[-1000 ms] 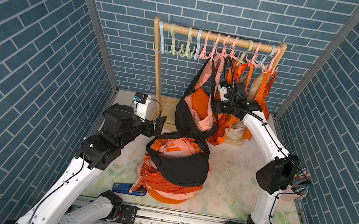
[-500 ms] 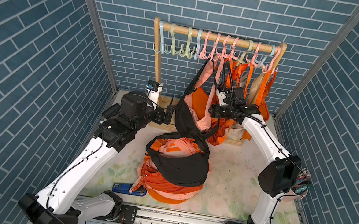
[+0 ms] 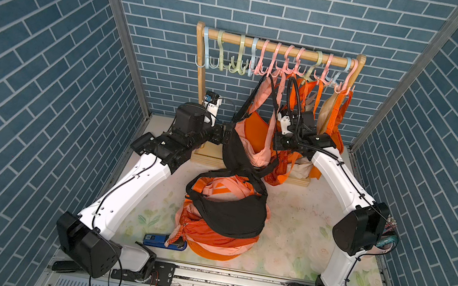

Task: Take the bag off the hook
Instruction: Pick up the bag from the hook.

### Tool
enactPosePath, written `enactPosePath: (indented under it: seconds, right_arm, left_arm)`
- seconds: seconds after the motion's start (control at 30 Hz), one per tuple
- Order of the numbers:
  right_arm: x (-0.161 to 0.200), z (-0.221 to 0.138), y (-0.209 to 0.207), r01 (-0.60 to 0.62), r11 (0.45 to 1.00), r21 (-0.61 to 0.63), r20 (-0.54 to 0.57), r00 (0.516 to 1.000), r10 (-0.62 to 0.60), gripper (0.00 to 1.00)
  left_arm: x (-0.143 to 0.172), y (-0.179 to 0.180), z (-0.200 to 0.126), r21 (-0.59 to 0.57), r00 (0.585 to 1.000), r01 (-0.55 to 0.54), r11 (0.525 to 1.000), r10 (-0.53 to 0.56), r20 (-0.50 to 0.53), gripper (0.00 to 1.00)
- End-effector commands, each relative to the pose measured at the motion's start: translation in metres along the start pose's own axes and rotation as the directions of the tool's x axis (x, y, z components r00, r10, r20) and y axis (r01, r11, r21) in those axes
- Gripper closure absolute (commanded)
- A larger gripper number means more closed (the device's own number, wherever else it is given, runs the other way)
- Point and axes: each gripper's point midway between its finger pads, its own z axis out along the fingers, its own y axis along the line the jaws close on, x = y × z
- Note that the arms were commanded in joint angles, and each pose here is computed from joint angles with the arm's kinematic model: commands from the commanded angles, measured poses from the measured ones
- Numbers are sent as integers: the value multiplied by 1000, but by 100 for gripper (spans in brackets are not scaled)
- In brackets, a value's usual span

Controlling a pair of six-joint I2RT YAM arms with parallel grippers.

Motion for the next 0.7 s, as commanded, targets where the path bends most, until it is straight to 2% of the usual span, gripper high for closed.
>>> enactPosePath:
  seconds: [0.0,0.1,0.23,0.43,0.67]
  right_arm:
    - [-10,-16,2,20,1000,4,26,999,-20,100]
    - [-11,-23,4,17,1000,-2,30,999,-17,100]
    - [-11,-34,7,16,1000,-13,47,999,-15,100]
    - [-12,-50,11,22,1000,-20,67,998,-20,100]
    - [-9,-62,13,30,999,-24,70,997,-28,100]
  left_arm:
    - [-17,-3,10,18,996,-60,998,59,69,1]
    - [-17,-4,24,29,992,-93,995,91,87,1]
    - [-23,4,44,69,993,-64,996,56,105,1]
    - [-30,-17,74,188,984,-136,973,109,144,3]
    - [-31,-20,115,214,983,-139,967,109,148,7]
